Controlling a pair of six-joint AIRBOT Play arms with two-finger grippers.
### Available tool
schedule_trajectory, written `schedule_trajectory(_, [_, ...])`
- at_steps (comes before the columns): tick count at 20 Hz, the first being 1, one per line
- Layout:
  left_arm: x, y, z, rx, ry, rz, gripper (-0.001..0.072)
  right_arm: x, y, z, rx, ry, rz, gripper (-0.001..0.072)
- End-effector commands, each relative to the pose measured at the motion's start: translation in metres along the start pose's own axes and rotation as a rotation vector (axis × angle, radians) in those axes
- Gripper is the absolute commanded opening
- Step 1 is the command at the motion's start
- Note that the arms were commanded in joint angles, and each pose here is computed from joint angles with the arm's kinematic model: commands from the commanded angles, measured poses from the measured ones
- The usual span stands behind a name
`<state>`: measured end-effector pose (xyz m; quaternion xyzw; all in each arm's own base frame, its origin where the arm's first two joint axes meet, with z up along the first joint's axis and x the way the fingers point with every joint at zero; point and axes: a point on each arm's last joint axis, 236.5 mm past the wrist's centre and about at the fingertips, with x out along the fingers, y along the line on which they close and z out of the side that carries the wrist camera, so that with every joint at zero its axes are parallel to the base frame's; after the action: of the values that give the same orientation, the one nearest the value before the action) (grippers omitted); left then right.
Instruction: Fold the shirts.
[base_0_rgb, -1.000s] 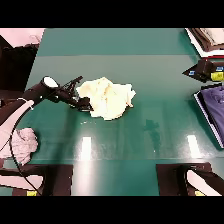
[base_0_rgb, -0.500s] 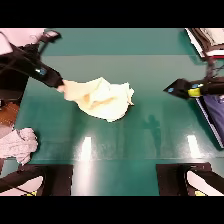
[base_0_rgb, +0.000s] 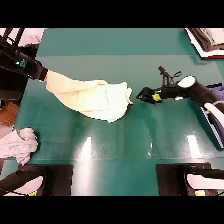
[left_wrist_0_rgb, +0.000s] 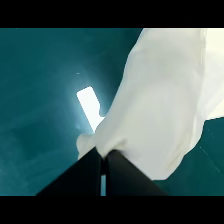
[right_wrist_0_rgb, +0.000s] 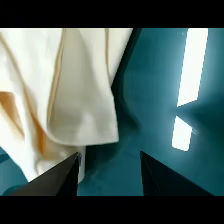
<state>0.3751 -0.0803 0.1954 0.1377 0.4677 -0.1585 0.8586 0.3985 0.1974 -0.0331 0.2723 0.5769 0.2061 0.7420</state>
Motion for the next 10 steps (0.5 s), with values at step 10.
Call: schedule_trajectory(10, [-0.002,-0.003,0.002,-0.021,-0.009,-0.012,0.0023,0.064,0.010,-0.020,0.106,0.271,0.105,0.0436])
